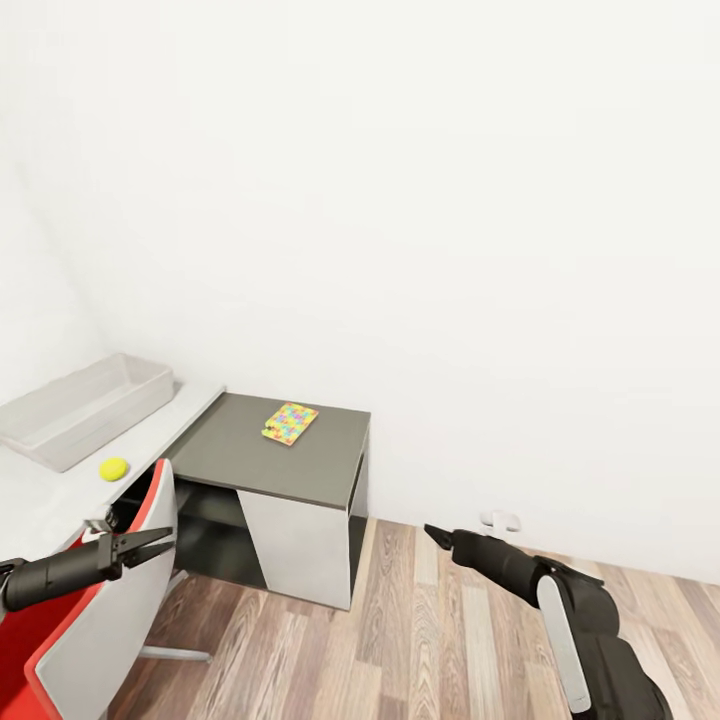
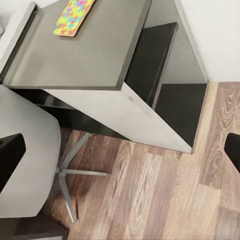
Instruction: Put all the toys in the child's room - the three board games (two on the bed and one on the table), the two jigsaw puzzles on the table, and the tennis ball on the table - inside the toy box on the table in the child's room.
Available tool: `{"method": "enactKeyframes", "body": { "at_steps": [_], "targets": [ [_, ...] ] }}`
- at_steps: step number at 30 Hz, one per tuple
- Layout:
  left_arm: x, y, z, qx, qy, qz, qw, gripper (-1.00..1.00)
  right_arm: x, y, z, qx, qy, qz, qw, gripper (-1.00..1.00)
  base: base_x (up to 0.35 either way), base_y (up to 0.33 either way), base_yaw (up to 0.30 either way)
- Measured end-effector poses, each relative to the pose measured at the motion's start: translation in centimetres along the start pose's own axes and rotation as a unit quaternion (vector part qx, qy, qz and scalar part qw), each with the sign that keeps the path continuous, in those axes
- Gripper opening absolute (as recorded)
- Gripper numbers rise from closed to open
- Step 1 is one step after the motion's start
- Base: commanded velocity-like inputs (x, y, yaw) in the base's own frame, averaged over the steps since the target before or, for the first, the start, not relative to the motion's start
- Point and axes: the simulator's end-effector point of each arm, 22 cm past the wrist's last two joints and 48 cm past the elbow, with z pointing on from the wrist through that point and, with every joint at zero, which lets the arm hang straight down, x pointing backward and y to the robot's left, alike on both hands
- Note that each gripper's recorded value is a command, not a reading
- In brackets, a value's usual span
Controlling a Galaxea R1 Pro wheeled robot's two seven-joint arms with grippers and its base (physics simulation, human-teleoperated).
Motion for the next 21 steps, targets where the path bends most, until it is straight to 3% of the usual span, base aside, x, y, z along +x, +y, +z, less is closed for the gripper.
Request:
{"method": "enactKeyframes", "body": {
  "at_steps": [7, 21],
  "targets": [
    [-0.3, -0.3, -0.4, -0.001, -0.003, 0.002, 1.0000, 1.00, -0.2, 0.4, -0.1, -0.002, -0.003, -0.002, 1.0000, 1.00, 0.000, 0.000, 0.145],
    [-0.4, -0.5, -0.4, 0.000, -0.004, 0.004, 1.0000, 1.00, 0.1, 1.2, 0.4, 0.000, -0.004, 0.006, 1.0000, 1.00, 0.000, 0.000, 0.268]
  ]
}}
